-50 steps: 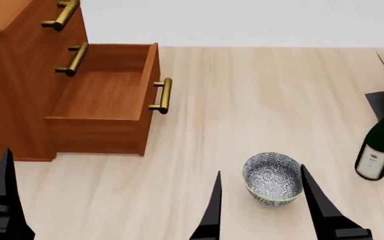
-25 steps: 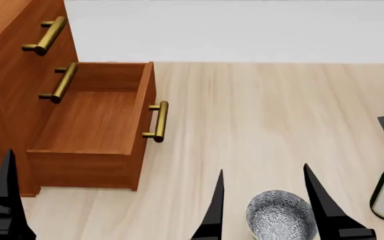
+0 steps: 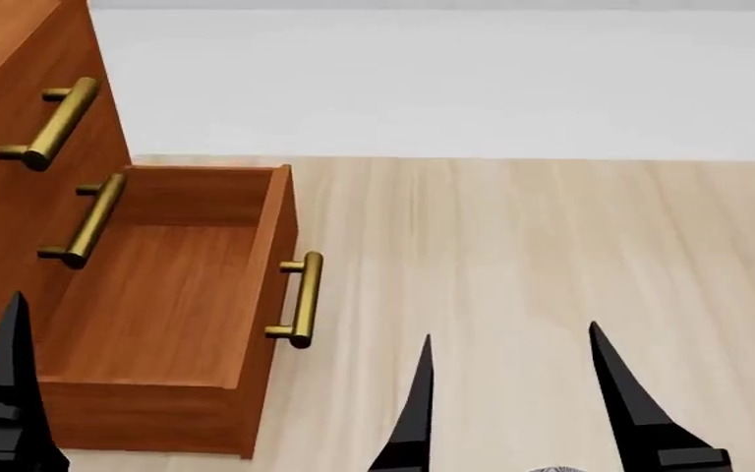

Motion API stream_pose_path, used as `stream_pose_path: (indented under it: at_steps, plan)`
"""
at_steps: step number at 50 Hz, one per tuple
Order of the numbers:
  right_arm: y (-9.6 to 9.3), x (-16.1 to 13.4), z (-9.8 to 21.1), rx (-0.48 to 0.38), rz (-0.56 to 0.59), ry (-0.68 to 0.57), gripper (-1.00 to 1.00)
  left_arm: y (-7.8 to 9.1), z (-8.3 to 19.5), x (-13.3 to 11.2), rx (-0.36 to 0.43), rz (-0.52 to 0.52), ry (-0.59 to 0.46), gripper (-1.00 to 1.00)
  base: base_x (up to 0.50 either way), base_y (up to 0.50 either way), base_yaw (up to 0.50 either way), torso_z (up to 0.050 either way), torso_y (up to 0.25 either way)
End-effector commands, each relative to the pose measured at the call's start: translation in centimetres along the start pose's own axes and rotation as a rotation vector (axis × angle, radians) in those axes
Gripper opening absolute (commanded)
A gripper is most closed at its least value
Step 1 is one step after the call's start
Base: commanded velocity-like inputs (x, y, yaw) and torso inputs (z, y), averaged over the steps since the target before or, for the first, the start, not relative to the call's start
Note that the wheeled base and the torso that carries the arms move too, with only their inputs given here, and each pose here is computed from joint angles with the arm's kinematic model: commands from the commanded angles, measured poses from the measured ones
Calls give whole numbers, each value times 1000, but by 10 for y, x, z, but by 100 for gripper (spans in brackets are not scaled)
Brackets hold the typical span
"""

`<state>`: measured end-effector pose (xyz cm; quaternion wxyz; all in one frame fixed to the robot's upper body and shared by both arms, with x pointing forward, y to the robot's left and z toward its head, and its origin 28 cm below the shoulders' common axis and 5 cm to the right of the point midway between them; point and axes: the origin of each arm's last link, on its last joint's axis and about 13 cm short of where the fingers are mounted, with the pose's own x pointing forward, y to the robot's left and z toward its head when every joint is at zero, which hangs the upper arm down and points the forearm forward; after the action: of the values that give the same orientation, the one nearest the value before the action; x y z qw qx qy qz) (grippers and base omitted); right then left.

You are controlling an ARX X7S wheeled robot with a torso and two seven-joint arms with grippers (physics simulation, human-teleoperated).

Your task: Put the wine bottle in the bottom drawer of the cabinet.

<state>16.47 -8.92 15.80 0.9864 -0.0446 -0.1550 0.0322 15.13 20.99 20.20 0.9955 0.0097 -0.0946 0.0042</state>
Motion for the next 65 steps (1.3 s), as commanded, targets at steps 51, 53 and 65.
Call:
stream_pose_path:
  at_steps: [51, 53, 65]
  plan:
    - [-3, 0, 3, -14, -18, 3, 100, -8, 12, -23, 17, -78, -12, 100, 202, 0, 0, 0, 0]
    - [-3, -1, 3, -15, -20, 1, 100, -8, 13, -26, 21, -83, -13, 100, 0, 0, 0, 0, 0]
    - [-6, -2, 6, -16, -27, -6, 100, -2, 17, -33, 14, -89, -7, 100, 0, 0, 0, 0, 0]
